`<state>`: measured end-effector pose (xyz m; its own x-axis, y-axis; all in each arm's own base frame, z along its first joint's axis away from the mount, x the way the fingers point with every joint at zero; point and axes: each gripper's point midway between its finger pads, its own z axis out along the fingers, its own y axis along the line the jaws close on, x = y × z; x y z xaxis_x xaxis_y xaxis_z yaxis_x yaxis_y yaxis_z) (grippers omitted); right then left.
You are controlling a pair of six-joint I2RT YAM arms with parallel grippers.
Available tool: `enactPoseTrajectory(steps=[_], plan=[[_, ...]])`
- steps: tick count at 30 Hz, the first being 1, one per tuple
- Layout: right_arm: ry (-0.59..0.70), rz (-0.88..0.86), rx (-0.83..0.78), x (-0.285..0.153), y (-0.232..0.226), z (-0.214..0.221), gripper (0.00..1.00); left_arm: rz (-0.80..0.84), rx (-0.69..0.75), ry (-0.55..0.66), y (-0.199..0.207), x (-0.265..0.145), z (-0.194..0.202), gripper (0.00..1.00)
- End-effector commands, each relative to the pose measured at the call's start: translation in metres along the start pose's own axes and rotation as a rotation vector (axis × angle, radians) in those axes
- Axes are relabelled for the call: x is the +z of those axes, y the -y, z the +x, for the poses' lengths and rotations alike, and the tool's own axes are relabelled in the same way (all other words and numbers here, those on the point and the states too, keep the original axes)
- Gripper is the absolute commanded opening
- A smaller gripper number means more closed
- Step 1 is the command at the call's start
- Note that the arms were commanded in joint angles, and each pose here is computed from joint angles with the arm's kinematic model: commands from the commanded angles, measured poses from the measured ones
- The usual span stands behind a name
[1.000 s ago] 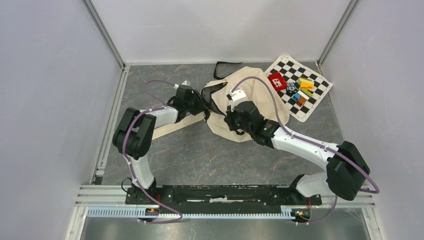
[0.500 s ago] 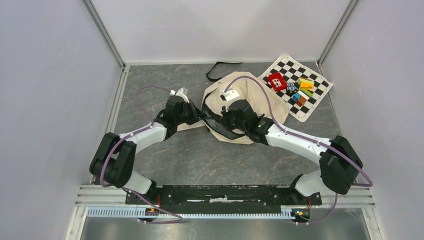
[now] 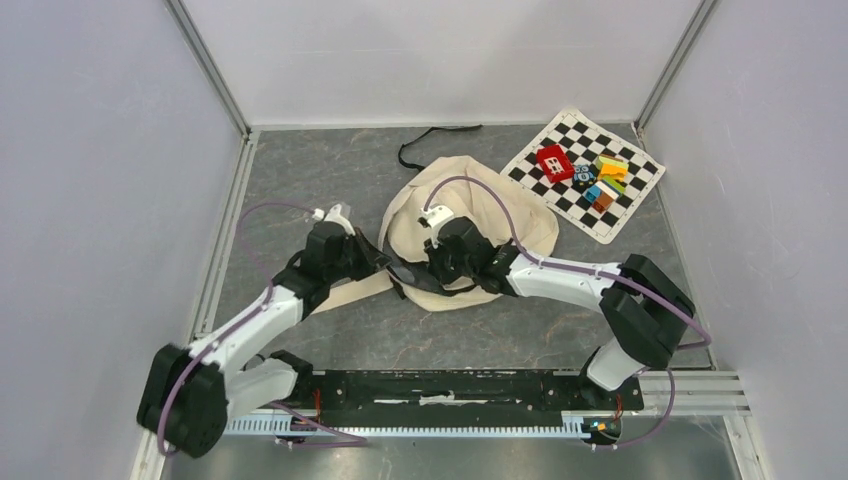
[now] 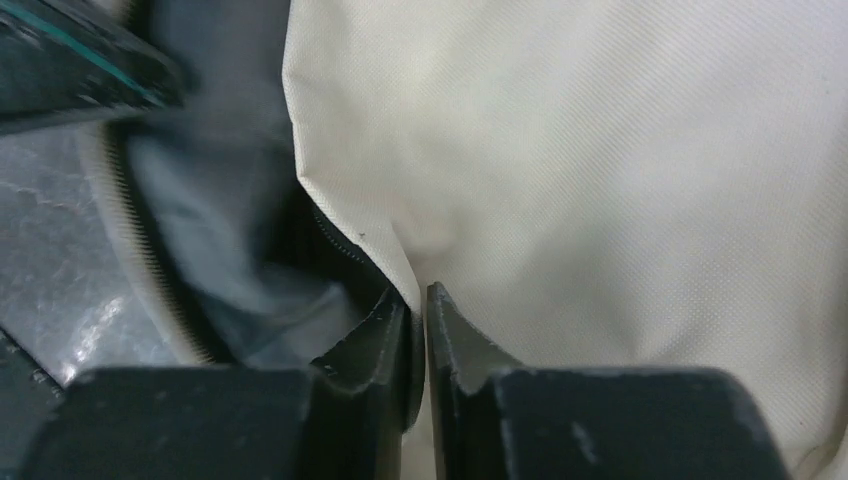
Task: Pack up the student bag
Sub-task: Place the book in the student bag, then zip the student bag at the center of the board.
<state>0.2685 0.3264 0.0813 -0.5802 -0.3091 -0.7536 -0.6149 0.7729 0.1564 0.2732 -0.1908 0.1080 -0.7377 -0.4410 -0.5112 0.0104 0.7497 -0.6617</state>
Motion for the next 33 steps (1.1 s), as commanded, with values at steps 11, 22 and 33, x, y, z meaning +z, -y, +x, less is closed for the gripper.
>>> enactPoseTrajectory(steps=[11,22,33], plan=[[0.113,0.184,-0.023,-0.085,0.039,-0.051,0.95,-0.064,0.204,0.174,0.003,-0.097,-0.025,0.87],[0.107,0.471,0.205,-0.133,0.157,0.008,0.98,0.068,0.396,0.033,0.103,-0.039,0.015,0.88],[0.164,0.669,0.356,-0.160,0.190,0.064,0.98,0.098,0.492,-0.063,0.177,0.055,0.096,0.89]])
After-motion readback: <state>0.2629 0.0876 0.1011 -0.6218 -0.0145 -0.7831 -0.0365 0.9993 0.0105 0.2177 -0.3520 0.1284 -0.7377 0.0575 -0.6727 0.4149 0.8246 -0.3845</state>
